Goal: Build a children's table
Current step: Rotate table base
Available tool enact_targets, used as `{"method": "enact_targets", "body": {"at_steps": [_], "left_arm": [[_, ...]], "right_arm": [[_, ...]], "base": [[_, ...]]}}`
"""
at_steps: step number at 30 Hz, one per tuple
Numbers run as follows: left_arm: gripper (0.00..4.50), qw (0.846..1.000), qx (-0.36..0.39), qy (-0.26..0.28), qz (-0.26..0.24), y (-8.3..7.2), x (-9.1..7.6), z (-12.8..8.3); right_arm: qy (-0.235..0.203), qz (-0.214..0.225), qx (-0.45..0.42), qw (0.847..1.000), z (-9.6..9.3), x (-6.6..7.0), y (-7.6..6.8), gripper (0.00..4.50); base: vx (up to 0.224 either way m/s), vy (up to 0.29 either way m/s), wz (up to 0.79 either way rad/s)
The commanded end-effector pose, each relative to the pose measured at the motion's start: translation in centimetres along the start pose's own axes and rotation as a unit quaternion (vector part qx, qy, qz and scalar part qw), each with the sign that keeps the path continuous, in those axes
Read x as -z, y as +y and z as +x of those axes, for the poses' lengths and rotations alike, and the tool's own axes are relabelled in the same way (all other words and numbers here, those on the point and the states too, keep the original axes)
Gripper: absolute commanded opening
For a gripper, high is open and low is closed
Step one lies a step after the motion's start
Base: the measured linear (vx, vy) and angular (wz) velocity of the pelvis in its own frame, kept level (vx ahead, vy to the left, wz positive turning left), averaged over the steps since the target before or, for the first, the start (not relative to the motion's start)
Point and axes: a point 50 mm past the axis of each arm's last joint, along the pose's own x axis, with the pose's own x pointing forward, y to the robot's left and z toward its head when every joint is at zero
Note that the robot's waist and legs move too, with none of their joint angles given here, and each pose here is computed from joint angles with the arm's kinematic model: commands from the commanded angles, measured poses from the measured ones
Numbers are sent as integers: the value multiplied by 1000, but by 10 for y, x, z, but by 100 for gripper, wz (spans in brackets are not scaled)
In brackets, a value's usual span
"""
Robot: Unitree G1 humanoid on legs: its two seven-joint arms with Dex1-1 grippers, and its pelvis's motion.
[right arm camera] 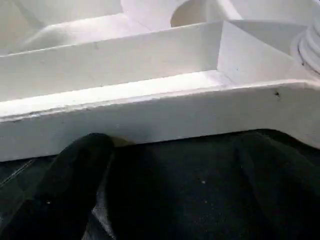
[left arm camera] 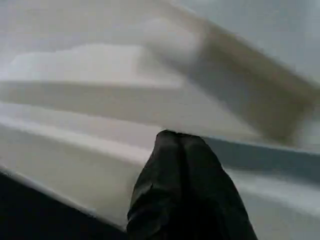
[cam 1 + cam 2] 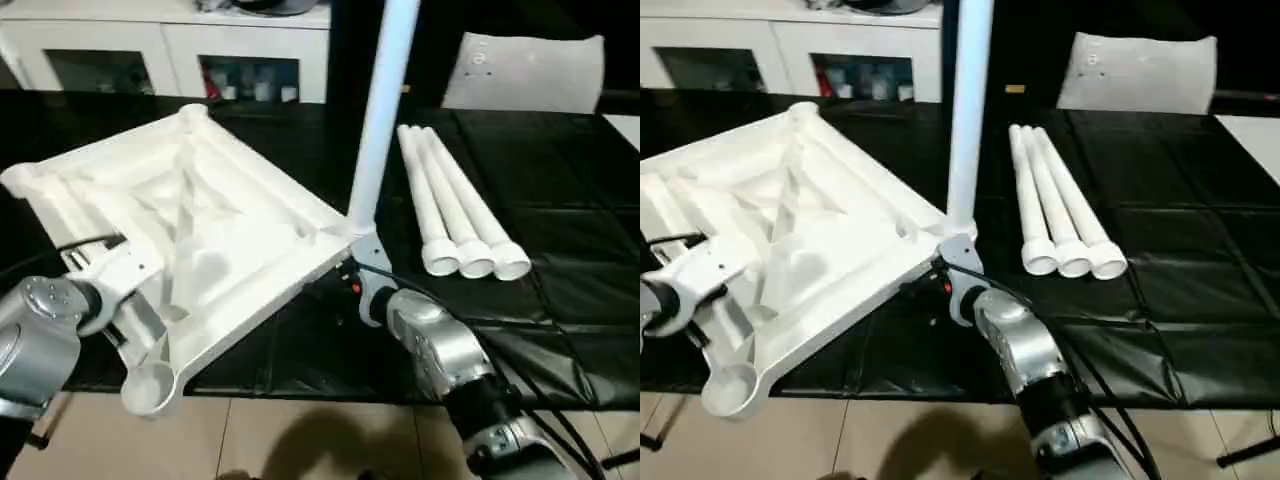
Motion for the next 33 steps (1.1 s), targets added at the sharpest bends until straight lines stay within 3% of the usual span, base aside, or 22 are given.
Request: {"method": "enact_targets", "body": {"at_steps": [1, 5, 7, 13, 14, 18, 22, 24, 26, 27, 28, 29, 30, 32, 33], "left_arm": [[6, 994, 92, -51, 0, -24, -17, 2], [6, 972, 211, -101, -4, -54, -34, 3], [6, 961, 246, -129, -10, -67, -47, 7], [6, 947, 262, -183, -22, -76, -72, 17], [6, 946, 250, -205, -35, -76, -84, 23], [6, 955, 196, -216, -47, -68, -96, 35], [6, 956, 169, -231, -57, -63, -106, 41], [6, 950, 169, -251, -78, -63, -112, 39], [6, 947, 169, -260, -87, -63, -114, 38], [6, 945, 167, -270, -77, -62, -114, 34], [6, 945, 167, -270, -77, -62, -114, 34], [22, 945, 168, -273, -65, -61, -112, 29], [22, 945, 168, -273, -65, -61, -112, 29], [37, 943, 174, -279, -53, -58, -107, 19], [53, 943, 174, -280, -51, -58, -107, 18]], "right_arm": [[-10, 12, 25, 1000, 6, -5, -3, 450], [-4, -19, 58, 998, 13, -11, -8, 450], [-6, -12, 56, 998, 16, -15, -7, 450], [7, -16, 76, 997, 17, -16, -14, 450], [3, -5, 68, 998, 17, -17, -14, 450], [-12, -30, 79, 996, 16, -24, -18, 450], [-27, -21, 119, 992, 11, -36, -32, 450], [-45, -13, 164, 985, 4, -55, -50, 450], [-51, -8, 178, 983, 2, -62, -56, 450], [-55, -5, 208, 977, -2, -76, -68, 450], [-55, -5, 208, 977, -2, -76, -68, 450], [-52, -1, 242, 969, -8, -89, -82, 450], [-52, -1, 242, 969, -8, -89, -82, 450], [-21, 8, 294, 956, -16, -99, -101, 450], [-19, 12, 298, 954, -17, -99, -102, 450]], "base": [[0, 0, 0], [0, 0, 0], [0, 0, 0], [0, 0, 0], [0, 0, 0], [0, 0, 0], [0, 0, 0], [0, 0, 0], [0, 0, 0], [0, 0, 0], [0, 0, 0], [0, 0, 0], [0, 0, 0], [0, 0, 0], [0, 0, 0]]}}
